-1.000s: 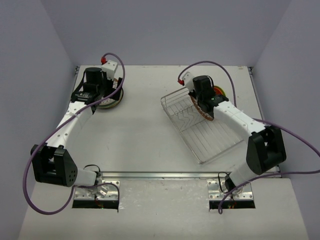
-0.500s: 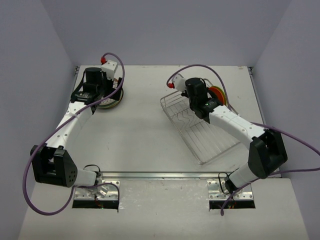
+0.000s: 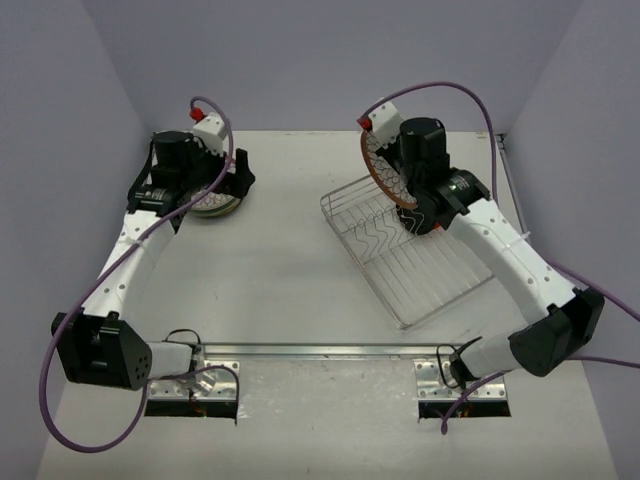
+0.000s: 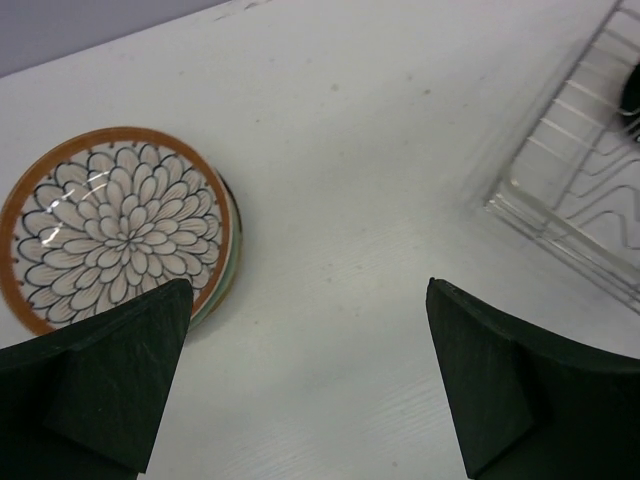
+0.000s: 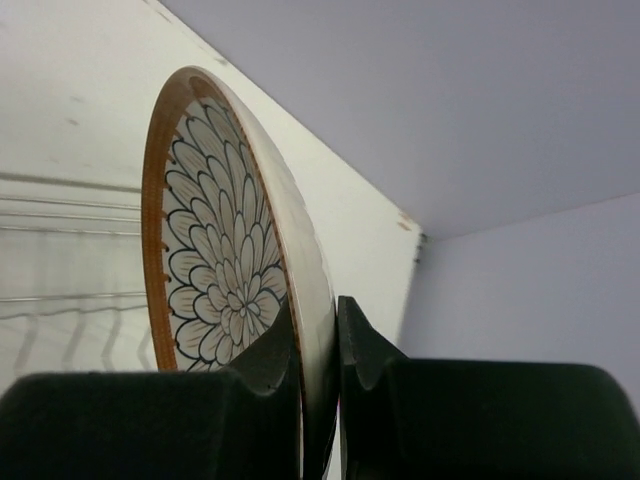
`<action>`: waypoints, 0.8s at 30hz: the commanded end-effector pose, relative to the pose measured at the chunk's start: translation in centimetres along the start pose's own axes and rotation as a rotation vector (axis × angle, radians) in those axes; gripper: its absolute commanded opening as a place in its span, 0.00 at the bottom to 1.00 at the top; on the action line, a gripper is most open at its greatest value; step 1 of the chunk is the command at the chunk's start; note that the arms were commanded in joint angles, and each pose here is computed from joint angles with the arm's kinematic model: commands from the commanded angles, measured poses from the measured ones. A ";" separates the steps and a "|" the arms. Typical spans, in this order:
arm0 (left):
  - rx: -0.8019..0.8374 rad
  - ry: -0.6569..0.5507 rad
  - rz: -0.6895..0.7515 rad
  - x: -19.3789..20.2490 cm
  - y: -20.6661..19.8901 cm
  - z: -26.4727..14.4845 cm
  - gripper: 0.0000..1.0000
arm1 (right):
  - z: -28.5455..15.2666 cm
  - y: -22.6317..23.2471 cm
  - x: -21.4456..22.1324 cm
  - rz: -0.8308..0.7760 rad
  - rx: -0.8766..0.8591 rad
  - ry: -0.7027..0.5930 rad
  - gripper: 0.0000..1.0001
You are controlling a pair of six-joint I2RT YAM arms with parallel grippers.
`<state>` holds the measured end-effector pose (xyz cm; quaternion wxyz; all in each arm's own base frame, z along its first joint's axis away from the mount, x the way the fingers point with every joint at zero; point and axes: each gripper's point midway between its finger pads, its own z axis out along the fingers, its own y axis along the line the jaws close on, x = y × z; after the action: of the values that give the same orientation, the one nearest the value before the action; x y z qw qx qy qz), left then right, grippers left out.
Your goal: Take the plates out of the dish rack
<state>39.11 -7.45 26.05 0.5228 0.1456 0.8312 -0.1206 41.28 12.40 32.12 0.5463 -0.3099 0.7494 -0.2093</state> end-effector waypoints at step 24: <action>0.774 0.088 -0.253 -0.1 -16.5 -0.5 0.79 | -7.2 10.9 -9.3 0.661 -0.886 -0.177 0.00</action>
<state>34.14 -20.83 26.65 0.3837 0.1901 0.7777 -0.4603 33.04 24.49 28.16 0.3981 -0.2749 0.8308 0.2751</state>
